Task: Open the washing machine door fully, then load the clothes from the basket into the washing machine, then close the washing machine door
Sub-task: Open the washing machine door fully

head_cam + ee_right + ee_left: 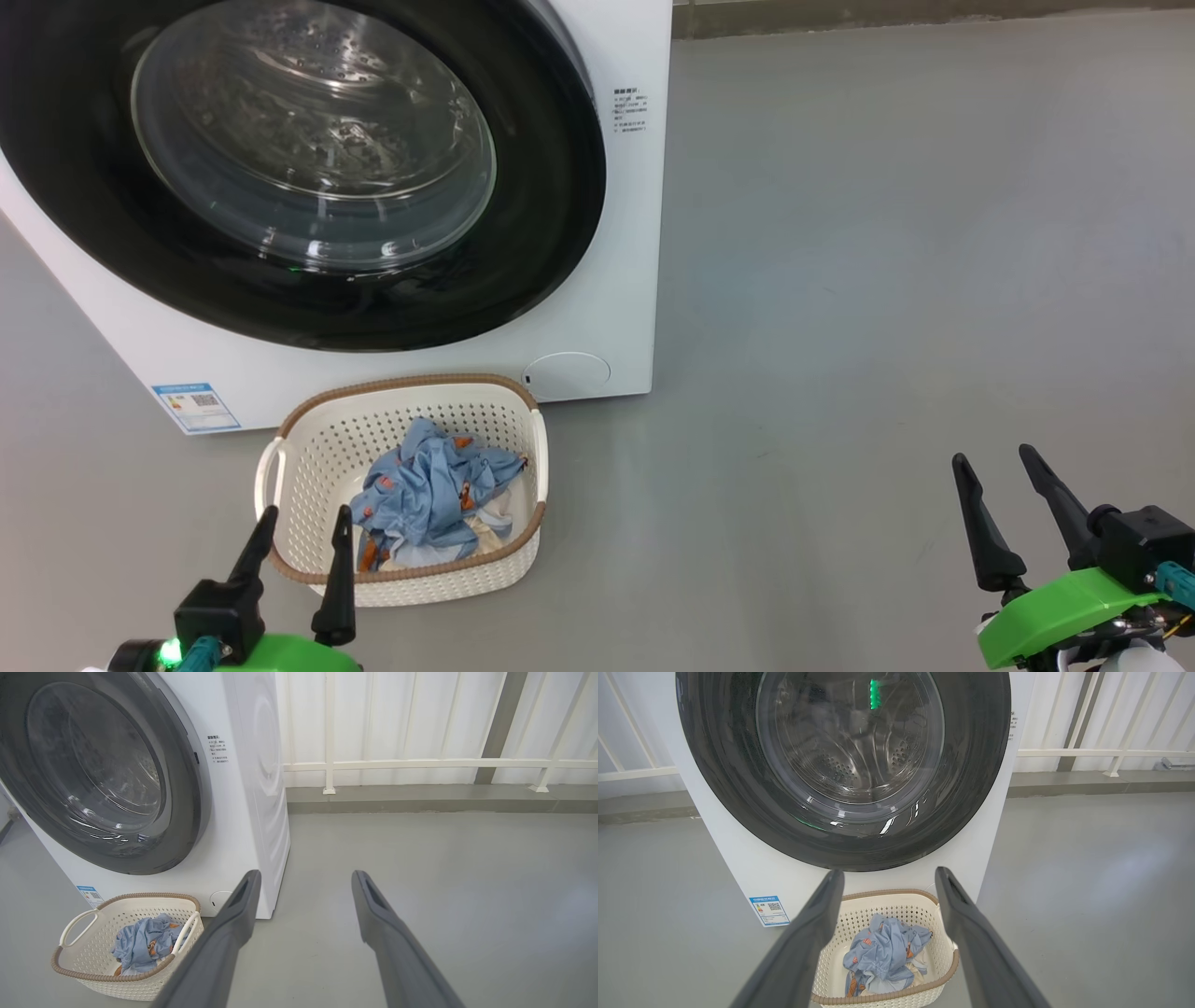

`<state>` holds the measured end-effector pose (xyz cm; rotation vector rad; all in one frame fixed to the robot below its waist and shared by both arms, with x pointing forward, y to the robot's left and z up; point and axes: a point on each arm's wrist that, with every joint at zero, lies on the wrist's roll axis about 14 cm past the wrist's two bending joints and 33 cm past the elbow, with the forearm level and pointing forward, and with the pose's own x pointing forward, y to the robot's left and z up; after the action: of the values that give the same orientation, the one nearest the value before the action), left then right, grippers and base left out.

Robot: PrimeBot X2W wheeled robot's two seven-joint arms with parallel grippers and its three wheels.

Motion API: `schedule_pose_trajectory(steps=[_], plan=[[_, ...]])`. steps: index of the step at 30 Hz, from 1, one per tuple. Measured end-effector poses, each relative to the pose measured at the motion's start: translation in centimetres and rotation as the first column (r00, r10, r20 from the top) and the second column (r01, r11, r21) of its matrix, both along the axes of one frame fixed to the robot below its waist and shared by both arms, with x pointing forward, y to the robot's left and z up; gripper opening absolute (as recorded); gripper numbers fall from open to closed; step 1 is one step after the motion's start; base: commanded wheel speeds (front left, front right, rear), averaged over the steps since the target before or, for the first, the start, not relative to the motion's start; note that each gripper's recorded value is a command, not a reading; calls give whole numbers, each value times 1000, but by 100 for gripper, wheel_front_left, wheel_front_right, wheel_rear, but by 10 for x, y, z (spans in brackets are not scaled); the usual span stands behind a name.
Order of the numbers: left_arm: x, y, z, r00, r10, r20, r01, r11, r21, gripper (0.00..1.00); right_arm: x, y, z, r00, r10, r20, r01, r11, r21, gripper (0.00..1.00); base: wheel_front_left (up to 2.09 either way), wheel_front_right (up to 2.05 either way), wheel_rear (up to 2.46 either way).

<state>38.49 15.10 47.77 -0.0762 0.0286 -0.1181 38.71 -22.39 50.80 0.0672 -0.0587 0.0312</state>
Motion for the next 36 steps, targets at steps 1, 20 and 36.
schedule_pose_trajectory(steps=[1,20,36], plan=[[0,0,0,1000,0,0,0,1000,0,100,0,0,0,1000,0,-1,0,1000,0,100,0,0,0],[5,0,0,1000,0,5,0,1000,0,100,13,-2,-4,1000,-15,-8,16,995,96,0,0,0,0],[39,-5,7,999,2,38,-2,1000,-14,100,110,3,2,997,22,-72,37,687,726,0,0,0,0]])
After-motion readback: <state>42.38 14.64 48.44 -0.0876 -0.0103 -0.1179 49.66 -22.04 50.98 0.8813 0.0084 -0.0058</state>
